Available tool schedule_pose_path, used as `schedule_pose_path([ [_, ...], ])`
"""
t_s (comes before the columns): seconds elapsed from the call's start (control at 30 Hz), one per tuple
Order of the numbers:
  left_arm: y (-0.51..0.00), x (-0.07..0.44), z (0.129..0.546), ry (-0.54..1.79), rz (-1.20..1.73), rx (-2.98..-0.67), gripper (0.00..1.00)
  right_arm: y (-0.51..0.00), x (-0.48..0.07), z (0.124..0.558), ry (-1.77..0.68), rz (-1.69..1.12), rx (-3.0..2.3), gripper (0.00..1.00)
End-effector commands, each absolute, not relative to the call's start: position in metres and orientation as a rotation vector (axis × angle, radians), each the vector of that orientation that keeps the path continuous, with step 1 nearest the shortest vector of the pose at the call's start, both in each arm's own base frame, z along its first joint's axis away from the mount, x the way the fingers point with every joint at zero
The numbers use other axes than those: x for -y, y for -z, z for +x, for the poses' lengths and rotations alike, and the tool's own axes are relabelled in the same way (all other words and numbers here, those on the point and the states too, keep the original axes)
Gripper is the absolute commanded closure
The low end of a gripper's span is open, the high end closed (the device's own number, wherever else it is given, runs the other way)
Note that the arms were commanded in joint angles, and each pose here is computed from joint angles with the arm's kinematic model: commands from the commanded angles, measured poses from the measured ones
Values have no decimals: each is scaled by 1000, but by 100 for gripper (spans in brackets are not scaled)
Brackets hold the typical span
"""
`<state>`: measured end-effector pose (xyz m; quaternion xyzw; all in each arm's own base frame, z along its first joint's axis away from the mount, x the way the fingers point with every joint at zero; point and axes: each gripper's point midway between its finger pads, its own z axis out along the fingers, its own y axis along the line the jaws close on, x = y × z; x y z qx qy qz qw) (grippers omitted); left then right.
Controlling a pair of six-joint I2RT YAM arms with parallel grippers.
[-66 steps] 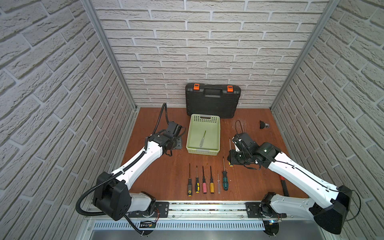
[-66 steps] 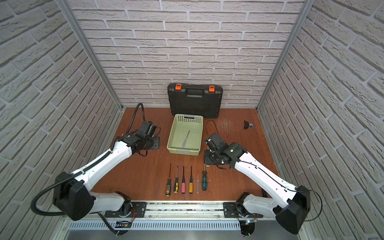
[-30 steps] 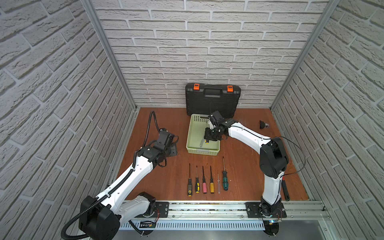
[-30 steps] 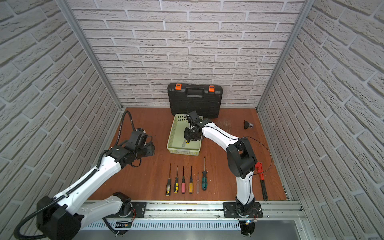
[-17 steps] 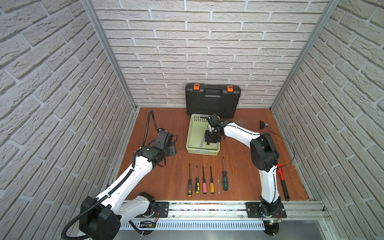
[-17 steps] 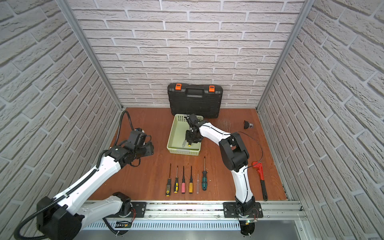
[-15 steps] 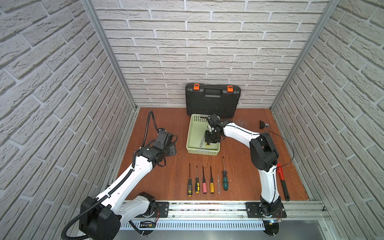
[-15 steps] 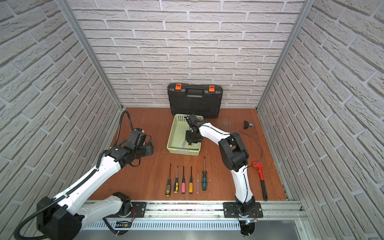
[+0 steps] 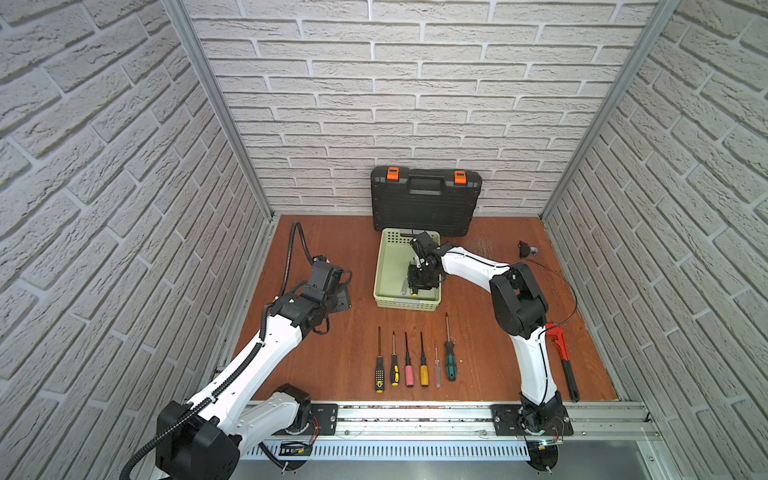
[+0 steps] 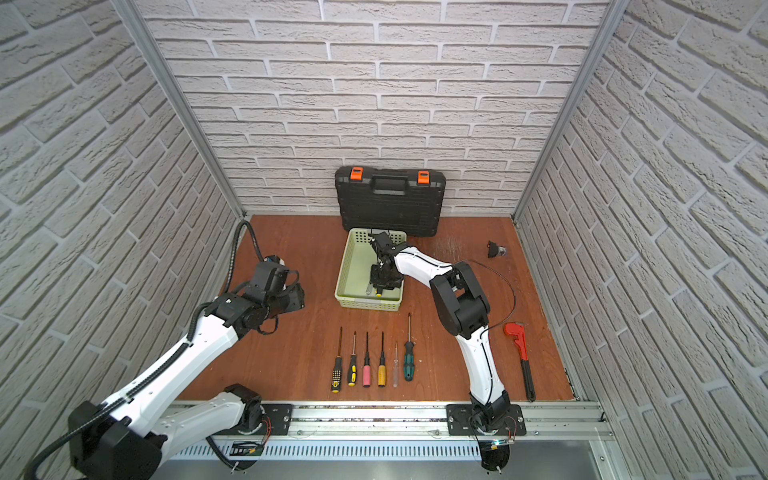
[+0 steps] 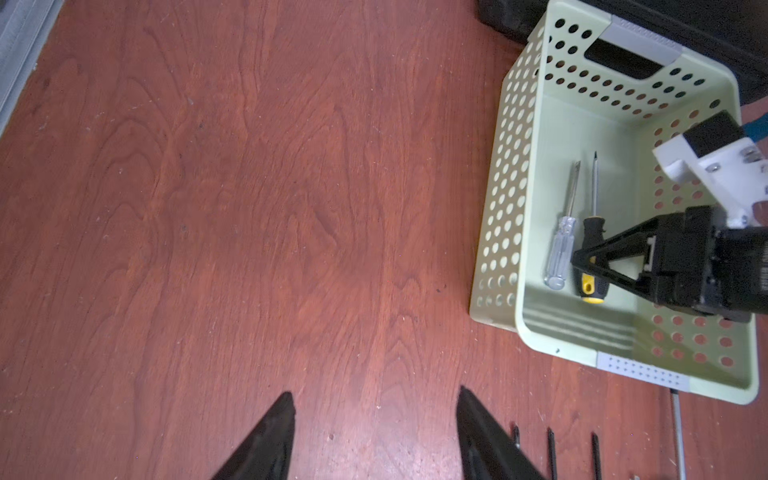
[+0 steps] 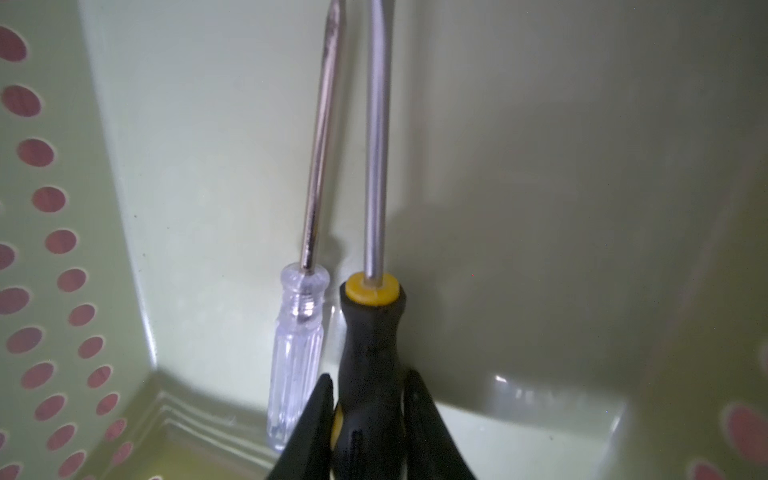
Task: Put the screwdriver in the bin
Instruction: 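Open the right gripper to release the screwdriver into the basket, then withdraw the right gripper from the basket while the left gripper moves over the screwdrivers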
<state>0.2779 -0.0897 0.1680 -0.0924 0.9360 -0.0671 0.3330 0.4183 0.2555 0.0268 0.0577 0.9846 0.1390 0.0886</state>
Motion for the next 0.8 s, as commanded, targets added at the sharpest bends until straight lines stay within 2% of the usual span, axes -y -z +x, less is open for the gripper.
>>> schedule_pose_path([
  [0.0, -168, 85, 280, 154, -248, -2429, 37, -33, -256, 424, -421, 160, -2915, 82],
  [0.2, -169, 86, 282, 157, -243, -2429, 36, -46, -257, 427, -435, 134, -2889, 62],
  [0.47, -173, 93, 285, 181, -212, -2449, 37, -79, -258, 432, -436, 80, -2820, 61],
  [0.77, -158, 125, 291, 335, -152, -2555, 38, -166, -270, 435, -509, -18, -2580, 62],
])
